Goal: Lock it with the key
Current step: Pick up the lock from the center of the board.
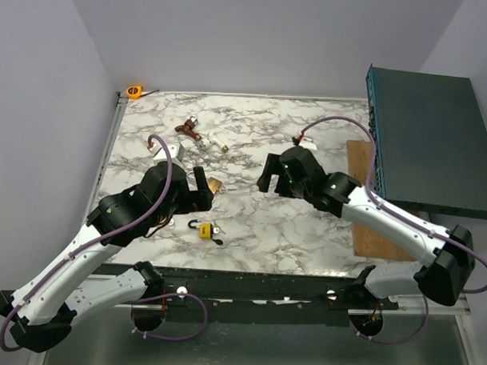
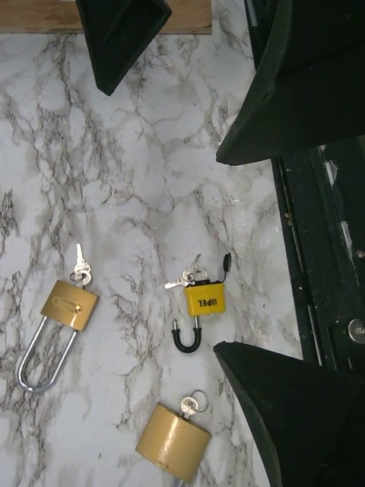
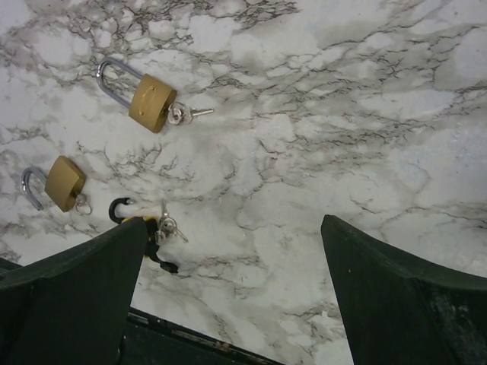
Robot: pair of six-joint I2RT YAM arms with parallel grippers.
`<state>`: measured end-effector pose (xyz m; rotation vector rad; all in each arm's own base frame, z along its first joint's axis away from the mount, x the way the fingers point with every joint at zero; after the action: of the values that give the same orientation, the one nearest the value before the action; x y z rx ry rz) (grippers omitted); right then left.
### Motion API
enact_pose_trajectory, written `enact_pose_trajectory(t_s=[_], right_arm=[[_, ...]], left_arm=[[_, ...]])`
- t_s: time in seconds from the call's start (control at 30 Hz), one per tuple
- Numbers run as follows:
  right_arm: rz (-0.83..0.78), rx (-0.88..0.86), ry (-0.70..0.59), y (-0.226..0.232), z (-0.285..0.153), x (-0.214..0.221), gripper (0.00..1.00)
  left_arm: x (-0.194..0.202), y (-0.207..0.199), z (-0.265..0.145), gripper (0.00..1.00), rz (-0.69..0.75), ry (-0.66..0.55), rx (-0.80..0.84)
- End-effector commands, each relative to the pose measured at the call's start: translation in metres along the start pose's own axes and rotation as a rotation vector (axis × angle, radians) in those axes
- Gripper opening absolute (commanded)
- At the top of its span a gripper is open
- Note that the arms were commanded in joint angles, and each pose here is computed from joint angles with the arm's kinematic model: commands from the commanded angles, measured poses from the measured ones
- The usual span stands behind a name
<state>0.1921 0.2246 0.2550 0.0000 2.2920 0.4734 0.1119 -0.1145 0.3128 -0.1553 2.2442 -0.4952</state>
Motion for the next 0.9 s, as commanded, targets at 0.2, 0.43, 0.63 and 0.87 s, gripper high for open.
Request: enact_pose_trajectory(t_s=[0.2,0.43,0.63,0.87], right_arm=[[-0.006,0.053,0.027,0.061,0.081,-0.009,0.95],[-0.026,0.111,0.066,0.093,0.141,0.008,0.87],[-0.055,0.134,0.108,0.120,0.185,0.030,0.84],[-0.099,0.169,0.127,0.139,0.214,0.045,0.79]], left_arm=[[-0.011,0.025,-0.007,0.99,-0.090,0.015,-0.090],[-0.013,0.032,-0.016,0.98,-0.093,-0.004,-0.085],[-0.014,0.035,-0.023,0.98,-0.088,-0.013,-0.071],[-0.015,0.042,-0.034,0.99,-0.074,-0.051,-0.090]])
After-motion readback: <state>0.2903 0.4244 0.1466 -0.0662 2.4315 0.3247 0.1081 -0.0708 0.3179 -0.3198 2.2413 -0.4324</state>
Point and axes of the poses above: each gripper's point midway between its finger pads, its own z axis out along the fingers, its own y axis along the line the jaws close on, x = y × z, the point moved 10 cm from there along -z, back along the fingers, and after that the axes turned 4 degrees about -z, right-handed, at the moved point
